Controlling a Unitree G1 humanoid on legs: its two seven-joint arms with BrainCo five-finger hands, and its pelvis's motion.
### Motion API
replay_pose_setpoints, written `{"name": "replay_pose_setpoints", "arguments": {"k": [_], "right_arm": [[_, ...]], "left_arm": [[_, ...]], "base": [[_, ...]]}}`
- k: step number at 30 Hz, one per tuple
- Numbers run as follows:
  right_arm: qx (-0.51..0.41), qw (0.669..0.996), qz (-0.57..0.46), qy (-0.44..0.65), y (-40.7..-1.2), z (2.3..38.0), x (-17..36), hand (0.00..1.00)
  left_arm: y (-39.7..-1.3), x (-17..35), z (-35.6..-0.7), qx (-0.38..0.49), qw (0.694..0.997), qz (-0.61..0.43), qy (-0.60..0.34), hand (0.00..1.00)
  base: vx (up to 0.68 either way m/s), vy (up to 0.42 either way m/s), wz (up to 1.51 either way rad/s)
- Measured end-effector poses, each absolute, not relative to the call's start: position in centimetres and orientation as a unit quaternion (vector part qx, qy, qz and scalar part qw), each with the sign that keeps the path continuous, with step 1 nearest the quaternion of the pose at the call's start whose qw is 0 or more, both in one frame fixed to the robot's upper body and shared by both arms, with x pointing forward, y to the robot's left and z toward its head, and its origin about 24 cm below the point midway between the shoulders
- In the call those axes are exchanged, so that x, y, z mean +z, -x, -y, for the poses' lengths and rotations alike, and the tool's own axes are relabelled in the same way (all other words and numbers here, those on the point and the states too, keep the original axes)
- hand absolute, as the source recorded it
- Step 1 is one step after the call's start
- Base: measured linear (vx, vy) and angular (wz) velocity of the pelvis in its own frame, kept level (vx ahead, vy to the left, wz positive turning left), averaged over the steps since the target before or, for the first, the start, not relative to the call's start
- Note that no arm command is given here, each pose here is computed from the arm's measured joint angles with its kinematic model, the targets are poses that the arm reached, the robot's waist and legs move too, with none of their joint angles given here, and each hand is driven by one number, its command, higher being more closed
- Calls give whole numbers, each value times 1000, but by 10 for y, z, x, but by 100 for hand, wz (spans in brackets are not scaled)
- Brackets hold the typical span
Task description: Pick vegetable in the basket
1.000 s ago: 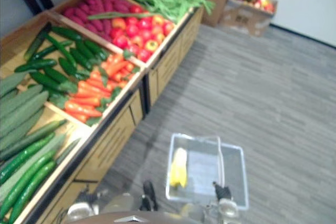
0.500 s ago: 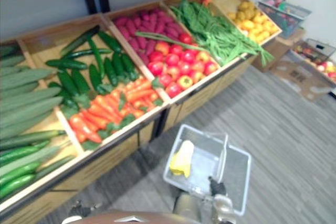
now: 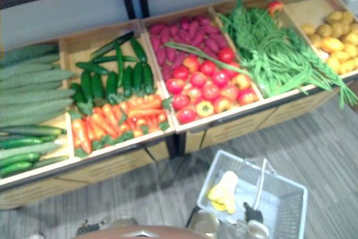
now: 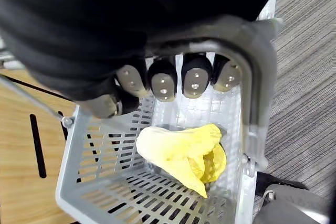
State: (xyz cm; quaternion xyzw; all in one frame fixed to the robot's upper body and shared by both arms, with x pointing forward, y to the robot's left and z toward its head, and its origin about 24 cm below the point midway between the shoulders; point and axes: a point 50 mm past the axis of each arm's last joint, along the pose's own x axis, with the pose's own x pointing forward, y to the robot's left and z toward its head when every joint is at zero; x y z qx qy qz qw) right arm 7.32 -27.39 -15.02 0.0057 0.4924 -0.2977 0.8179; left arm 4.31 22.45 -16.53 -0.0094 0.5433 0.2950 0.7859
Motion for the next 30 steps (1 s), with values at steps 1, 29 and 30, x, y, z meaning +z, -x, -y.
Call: {"name": "replay_pose_setpoints", "arguments": {"k": [1, 29, 30], "right_arm": [[-323, 810, -490, -17, -68, 282, -149, 100], [-419, 742, -517, -85, -14, 272, -157, 100], [-419, 742, -516, -84, -14, 273, -157, 100]], "left_arm": [[-41, -166, -222, 303, 782, -545, 18, 0], [-194, 10, -246, 370, 906, -9, -206, 0], [-195, 16, -247, 372, 901, 5, -221, 0]], "base": [[-32, 50, 30], [-18, 49, 5], [23, 10, -23]]}}
